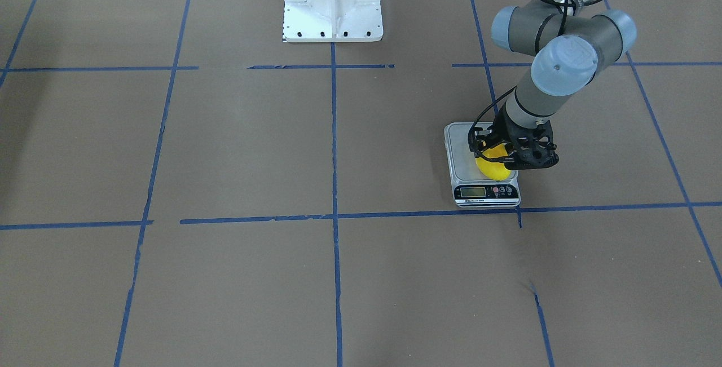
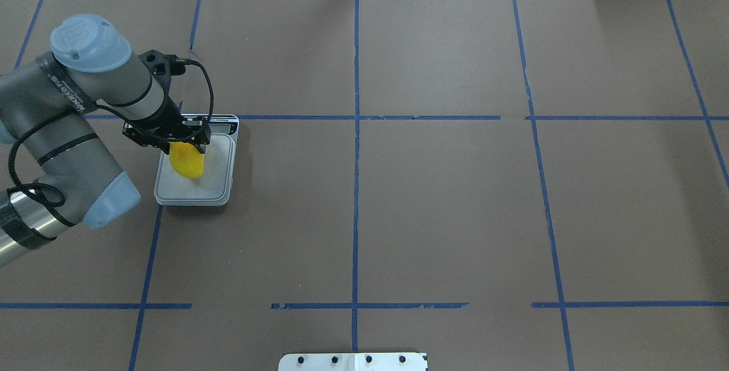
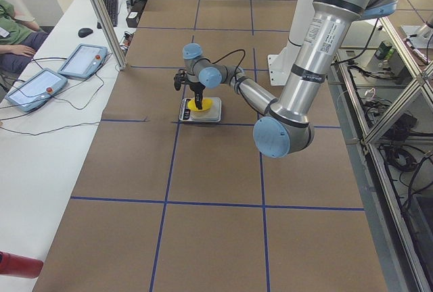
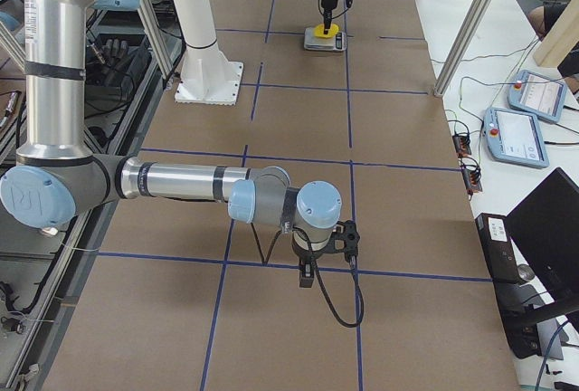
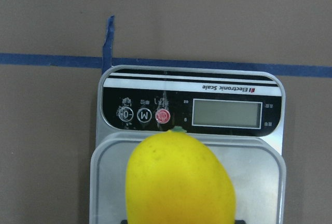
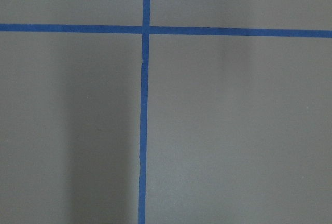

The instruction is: Weigh mango

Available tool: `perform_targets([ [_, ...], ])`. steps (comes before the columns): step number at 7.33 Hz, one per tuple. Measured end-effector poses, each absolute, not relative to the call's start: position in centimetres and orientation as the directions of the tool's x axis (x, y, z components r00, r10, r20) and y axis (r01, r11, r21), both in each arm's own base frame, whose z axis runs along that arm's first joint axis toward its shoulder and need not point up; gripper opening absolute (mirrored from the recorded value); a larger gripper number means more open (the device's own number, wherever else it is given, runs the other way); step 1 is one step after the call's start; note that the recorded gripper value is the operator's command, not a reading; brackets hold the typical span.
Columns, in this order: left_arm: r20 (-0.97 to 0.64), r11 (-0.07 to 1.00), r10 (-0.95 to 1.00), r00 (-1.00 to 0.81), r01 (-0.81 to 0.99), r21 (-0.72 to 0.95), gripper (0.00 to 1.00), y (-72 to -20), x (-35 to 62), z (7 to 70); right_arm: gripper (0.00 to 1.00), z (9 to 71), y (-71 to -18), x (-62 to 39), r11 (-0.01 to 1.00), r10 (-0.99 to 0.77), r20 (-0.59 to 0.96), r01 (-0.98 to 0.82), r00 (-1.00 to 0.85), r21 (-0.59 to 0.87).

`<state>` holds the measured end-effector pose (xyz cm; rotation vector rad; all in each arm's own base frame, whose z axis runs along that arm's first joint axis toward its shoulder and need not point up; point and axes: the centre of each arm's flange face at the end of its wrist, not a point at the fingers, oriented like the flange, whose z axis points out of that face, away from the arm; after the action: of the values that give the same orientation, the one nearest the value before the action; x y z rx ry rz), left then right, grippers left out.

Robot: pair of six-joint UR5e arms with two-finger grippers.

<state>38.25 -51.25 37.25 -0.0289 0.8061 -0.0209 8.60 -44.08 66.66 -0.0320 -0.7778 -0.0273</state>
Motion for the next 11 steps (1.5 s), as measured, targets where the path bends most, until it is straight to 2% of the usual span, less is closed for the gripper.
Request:
perform_targets([
  [3, -0.727, 0.998, -0.022, 0.687, 0.057, 0.024, 1.0, -53.7, 32.1, 34.9, 1.0, 66.6, -44.1, 8.6, 0.999, -0.014, 0.702, 0.036, 0.712, -0.017],
  [6, -0.668, 0.989, 0.052, 0.742, 0.056, 0.139, 1.0, -58.4, 17.5, 36.8, 1.0, 66.6, -44.1, 8.6, 0.999, -0.014, 0.702, 0.036, 0.712, -0.018],
  [9, -0.66, 0.992, 0.094, 0.745, -0.017, 0.123, 1.0, -58.6, 1.5, 50.4, 1.0, 66.6, -44.1, 8.6, 0.999, -0.013, 0.702, 0.036, 0.712, -0.018],
  [11, -0.683, 0.997, 0.079, 0.726, -0.047, 0.065, 1.0, -56.3, -4.2, 59.4, 1.0, 66.6, -44.1, 8.6, 0.999, -0.013, 0.702, 0.036, 0.712, -0.018],
])
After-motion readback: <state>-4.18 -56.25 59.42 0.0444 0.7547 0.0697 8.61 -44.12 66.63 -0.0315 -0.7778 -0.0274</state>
